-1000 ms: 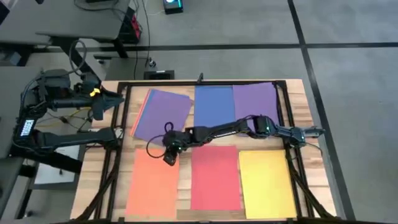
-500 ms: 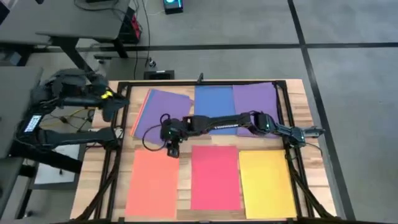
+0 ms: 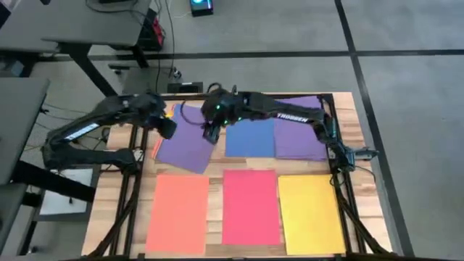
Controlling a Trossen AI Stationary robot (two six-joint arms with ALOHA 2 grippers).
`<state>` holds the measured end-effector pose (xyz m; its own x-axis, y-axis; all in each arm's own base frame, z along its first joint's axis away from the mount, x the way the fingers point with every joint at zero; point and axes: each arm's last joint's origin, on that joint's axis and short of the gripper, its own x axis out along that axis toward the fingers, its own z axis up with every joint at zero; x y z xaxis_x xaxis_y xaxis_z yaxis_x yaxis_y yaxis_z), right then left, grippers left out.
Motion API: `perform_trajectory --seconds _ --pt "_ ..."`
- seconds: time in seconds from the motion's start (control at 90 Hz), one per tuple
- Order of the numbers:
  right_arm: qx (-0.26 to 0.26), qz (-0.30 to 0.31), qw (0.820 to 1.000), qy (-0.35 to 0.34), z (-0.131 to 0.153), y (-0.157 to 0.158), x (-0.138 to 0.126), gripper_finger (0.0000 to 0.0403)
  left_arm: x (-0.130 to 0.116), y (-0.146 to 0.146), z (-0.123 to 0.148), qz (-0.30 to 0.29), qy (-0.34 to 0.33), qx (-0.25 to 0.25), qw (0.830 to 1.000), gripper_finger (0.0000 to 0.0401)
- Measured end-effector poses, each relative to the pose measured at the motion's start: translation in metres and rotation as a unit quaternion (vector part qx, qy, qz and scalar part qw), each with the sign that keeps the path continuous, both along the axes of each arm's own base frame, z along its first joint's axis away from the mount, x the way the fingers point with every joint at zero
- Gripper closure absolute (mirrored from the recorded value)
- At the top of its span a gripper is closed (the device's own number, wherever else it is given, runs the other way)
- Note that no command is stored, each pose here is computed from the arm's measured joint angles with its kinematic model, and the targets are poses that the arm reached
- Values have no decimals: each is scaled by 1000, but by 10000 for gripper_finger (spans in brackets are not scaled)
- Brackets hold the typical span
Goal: Organize paper
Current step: Stack the purple paper on the top right purple papers
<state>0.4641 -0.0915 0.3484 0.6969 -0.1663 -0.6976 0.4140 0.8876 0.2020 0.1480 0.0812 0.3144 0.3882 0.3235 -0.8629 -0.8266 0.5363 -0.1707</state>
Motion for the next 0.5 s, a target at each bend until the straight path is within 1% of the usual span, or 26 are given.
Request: perform_trajectory --seconds 0.067,0.144,0.189,0.211,0.267,0.311,0.411,0.5 --pt "35 -43 998 27 -17 -12 2 246 7 6 -22 7 1 -9 1000 283" --pt "59 -69 993 77 -46 -22 4 243 13 11 -49 -2 -2 -38 999 283" --pt "81 -88 987 105 -67 -21 6 241 17 12 -65 -28 -10 -56 998 283" --pt "94 -92 984 118 -78 -20 8 239 19 13 -74 -52 -15 -66 996 283" --pt "122 -89 978 141 -104 -13 12 237 21 10 -94 -118 -20 -95 988 283" --pt "140 -90 974 154 -121 -7 13 236 23 9 -109 -147 -17 -113 982 283" --pt "187 -95 964 162 -148 7 14 234 21 8 -136 -166 15 -130 977 283" --pt "228 -116 957 140 -166 16 17 234 22 9 -151 -192 33 -124 973 283"
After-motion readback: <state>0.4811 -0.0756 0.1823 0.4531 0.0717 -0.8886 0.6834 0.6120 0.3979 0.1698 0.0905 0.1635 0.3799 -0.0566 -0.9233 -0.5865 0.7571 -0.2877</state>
